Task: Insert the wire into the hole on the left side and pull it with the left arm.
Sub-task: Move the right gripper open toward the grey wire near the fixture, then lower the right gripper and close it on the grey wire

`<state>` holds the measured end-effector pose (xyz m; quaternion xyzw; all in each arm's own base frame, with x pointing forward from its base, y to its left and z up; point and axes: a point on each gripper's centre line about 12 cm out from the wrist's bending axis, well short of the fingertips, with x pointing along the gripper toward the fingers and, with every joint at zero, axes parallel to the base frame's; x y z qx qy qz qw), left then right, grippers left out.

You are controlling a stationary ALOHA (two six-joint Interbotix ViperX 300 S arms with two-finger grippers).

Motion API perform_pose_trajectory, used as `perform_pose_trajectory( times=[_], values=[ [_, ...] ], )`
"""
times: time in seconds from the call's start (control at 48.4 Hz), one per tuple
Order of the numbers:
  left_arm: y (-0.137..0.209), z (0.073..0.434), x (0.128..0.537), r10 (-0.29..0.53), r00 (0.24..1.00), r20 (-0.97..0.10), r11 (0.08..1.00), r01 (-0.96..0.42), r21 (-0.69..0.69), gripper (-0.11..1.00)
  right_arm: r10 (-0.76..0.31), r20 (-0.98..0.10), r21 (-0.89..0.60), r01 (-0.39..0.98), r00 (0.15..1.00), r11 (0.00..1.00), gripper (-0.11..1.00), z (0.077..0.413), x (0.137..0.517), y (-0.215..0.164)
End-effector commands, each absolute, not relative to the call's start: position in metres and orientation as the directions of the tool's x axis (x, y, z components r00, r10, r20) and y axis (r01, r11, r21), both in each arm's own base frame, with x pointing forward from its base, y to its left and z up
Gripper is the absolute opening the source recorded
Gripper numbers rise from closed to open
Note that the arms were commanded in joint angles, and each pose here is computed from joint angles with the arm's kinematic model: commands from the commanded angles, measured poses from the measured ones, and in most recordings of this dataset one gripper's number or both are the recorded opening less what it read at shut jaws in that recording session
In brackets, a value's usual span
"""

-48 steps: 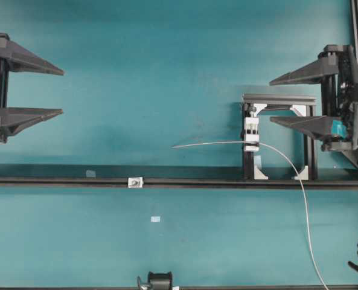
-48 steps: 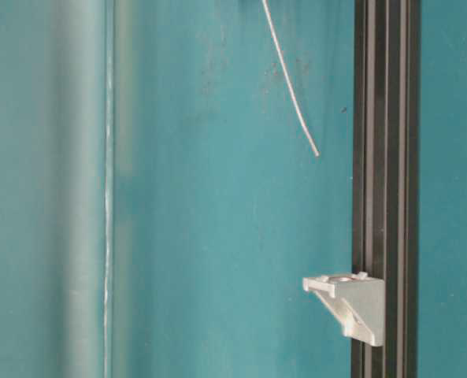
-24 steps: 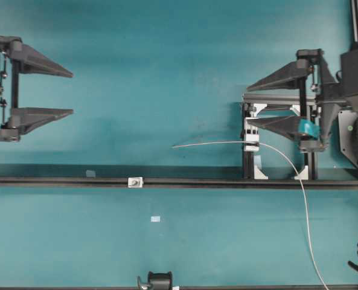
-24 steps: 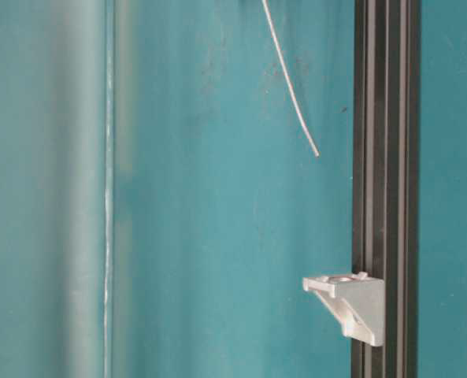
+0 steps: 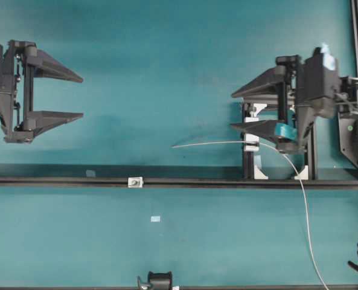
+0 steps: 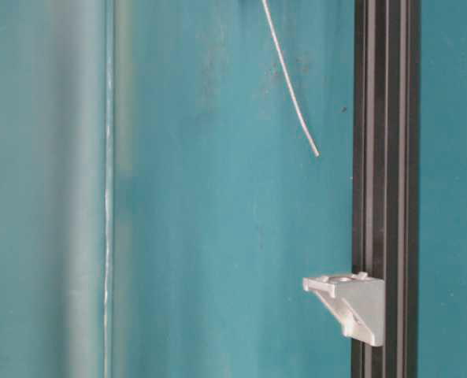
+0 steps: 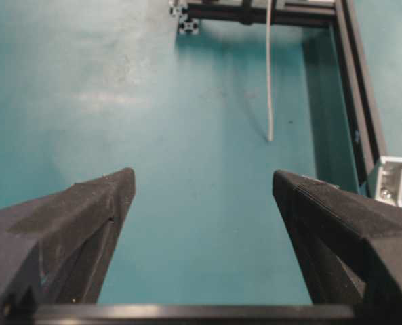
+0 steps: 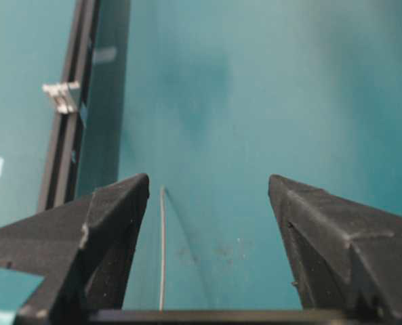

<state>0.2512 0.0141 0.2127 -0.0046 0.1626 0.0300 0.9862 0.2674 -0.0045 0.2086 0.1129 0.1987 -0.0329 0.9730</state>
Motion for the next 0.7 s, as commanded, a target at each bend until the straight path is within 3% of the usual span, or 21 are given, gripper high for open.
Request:
perform_pose_trajectory(
  times=[0.0,0.681],
  values=[
    [0.016,0.222,0.257,0.063,0.953,-0.296,0.998,-0.066,0.001,0.7,-0.023,-0.384,0.21,0.111,0.923,0.971,0.79,0.213,0.277,-0.006],
    [0.016,0.219,0.256,0.063,0.95,-0.305,0.998,-0.067,-0.002,0.7,-0.014,-0.502,0.2,0.132,0.865,0.971,0.79,0.17,0.312,-0.003]
  ],
)
